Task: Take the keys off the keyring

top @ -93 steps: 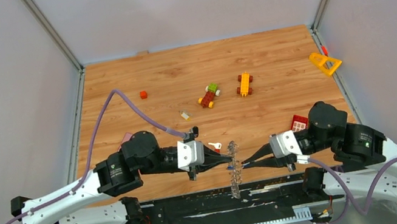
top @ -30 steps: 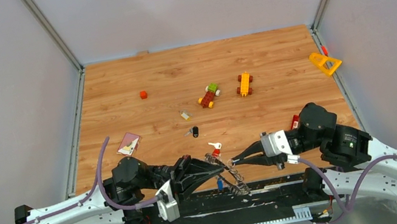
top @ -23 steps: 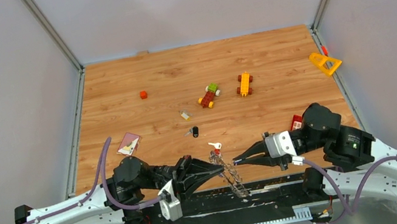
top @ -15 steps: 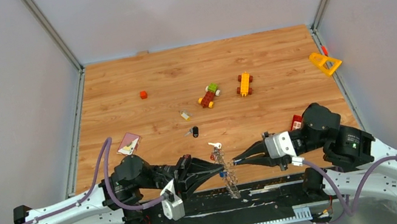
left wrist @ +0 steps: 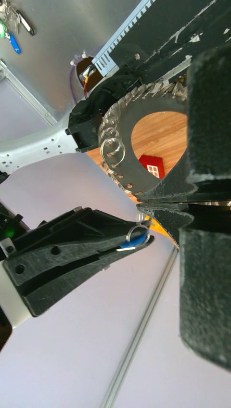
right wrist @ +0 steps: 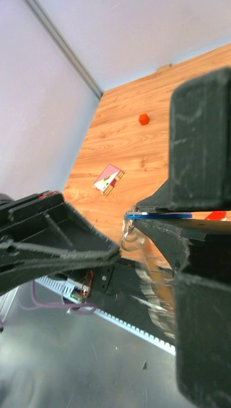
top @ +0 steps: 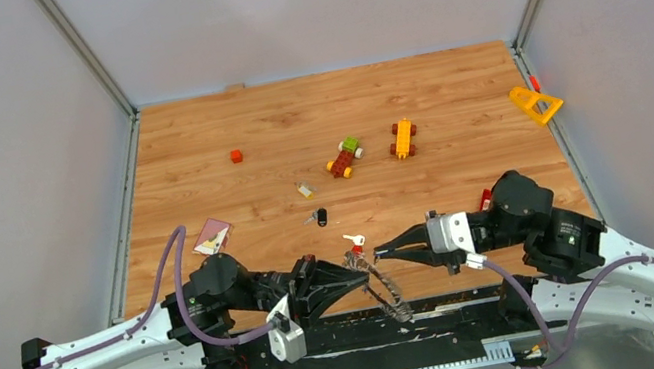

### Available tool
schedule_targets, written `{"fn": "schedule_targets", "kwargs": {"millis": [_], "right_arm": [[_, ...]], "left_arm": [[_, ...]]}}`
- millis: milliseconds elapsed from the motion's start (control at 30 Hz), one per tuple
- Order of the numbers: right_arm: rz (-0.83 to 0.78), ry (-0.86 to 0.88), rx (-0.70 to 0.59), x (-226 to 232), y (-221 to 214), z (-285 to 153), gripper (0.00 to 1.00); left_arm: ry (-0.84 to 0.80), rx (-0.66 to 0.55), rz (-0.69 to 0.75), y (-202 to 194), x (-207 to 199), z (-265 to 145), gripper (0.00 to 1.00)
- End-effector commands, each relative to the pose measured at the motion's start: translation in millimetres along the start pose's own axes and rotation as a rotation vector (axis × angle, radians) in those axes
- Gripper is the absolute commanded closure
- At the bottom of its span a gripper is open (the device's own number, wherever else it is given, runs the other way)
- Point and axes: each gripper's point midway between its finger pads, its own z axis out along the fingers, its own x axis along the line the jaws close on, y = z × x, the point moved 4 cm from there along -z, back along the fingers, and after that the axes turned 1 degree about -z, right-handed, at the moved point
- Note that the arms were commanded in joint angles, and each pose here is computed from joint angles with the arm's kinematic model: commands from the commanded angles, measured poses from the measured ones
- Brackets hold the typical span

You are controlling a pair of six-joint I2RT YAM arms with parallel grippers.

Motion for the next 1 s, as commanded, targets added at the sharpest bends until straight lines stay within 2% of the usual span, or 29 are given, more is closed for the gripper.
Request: {"fn": "schedule_targets", "kwargs": {"millis": [0, 567, 767, 867, 967], "right_arm": [[-0.058, -0.118, -0.062, -21, 14, 1, 1.0], [-0.101, -0.142, -0.105, -23, 22, -3, 1.0], [-0.301, -0.071, -0.131, -10, 20, -10, 1.0], [-0.392, -0.03, -0.16, 0, 21, -17, 1.0], [-0.456, 0.014, -0.196, 10, 27, -23, 1.0]], "left_arm": [[0.027, -0.069, 0.042, 22, 17, 1, 1.0], [0.045, -0.061, 0.012, 23, 16, -4, 1.0], [0.067, -0.105, -0.021, 34, 14, -15, 1.0], [0.099, -0.093, -0.056, 34, 15, -21, 0.95], [0.13, -0.068, -0.091, 29, 14, -26, 0.82]]}}
